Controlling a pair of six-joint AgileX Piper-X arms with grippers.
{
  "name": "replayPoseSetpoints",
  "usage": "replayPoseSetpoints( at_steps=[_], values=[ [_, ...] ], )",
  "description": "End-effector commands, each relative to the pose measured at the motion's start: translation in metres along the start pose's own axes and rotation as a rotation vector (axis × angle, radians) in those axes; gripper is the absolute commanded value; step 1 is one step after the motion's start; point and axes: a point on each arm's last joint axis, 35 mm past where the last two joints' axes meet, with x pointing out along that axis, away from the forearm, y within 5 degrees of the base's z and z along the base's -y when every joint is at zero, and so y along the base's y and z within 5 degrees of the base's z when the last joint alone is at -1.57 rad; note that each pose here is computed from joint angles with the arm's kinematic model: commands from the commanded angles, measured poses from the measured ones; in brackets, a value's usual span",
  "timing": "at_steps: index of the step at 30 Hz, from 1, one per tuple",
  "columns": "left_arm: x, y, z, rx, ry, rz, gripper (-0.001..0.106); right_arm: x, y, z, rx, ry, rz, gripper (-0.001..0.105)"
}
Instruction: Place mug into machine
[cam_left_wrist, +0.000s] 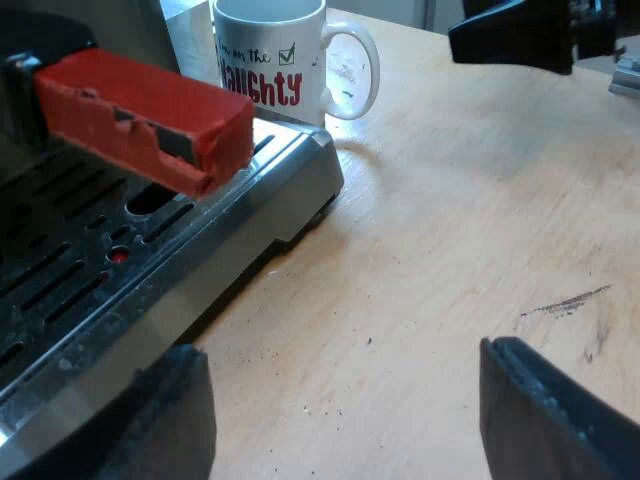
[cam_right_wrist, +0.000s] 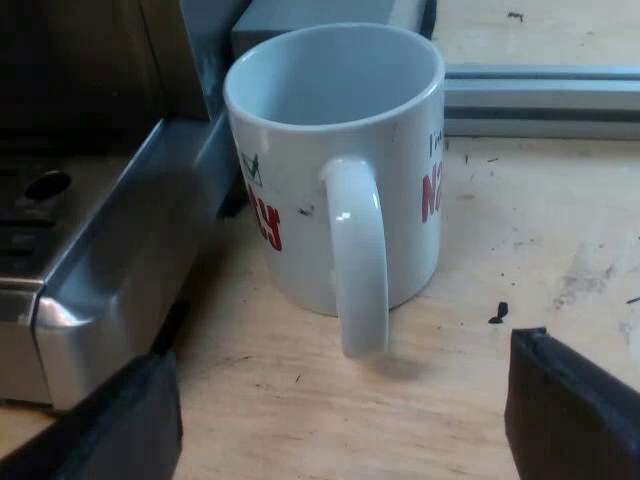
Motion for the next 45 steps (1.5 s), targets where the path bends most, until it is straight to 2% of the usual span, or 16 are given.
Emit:
replayPoseSetpoints(
  at_steps=[1, 9, 18, 27, 37, 40, 45],
  values=[
    [0.0, -0.001, 0.002, 0.005, -0.013, -0.011, 0.059, -0.001, 0.005, -0.02, 0.006, 0.043, 0.013, 0.069],
    [0.0, -0.001, 0.002, -0.001, -0.013, -0.011, 0.059, 0.016, 0.004, -0.017, 0.029, 0.017, 0.006, 0.069],
    [0.0, -0.001, 0.002, -0.003, -0.013, -0.011, 0.059, 0.057, -0.003, -0.003, 0.031, 0.044, 0.013, 0.069],
    [0.0, -0.001, 0.002, -0.003, -0.013, -0.011, 0.059, 0.089, -0.006, 0.002, 0.033, 0.071, 0.02, 0.069],
    [0.0, -0.001, 0.002, -0.003, -0.013, -0.011, 0.059, 0.097, -0.006, -0.001, 0.034, 0.089, 0.024, 0.067],
    [0.0, -0.001, 0.002, -0.003, -0.013, -0.011, 0.059, 0.097, -0.006, 0.0, 0.034, 0.085, 0.023, 0.055],
    [0.0, -0.001, 0.002, -0.003, -0.013, -0.011, 0.059, 0.098, -0.005, 0.003, 0.034, 0.052, 0.075, 0.017]
  ],
)
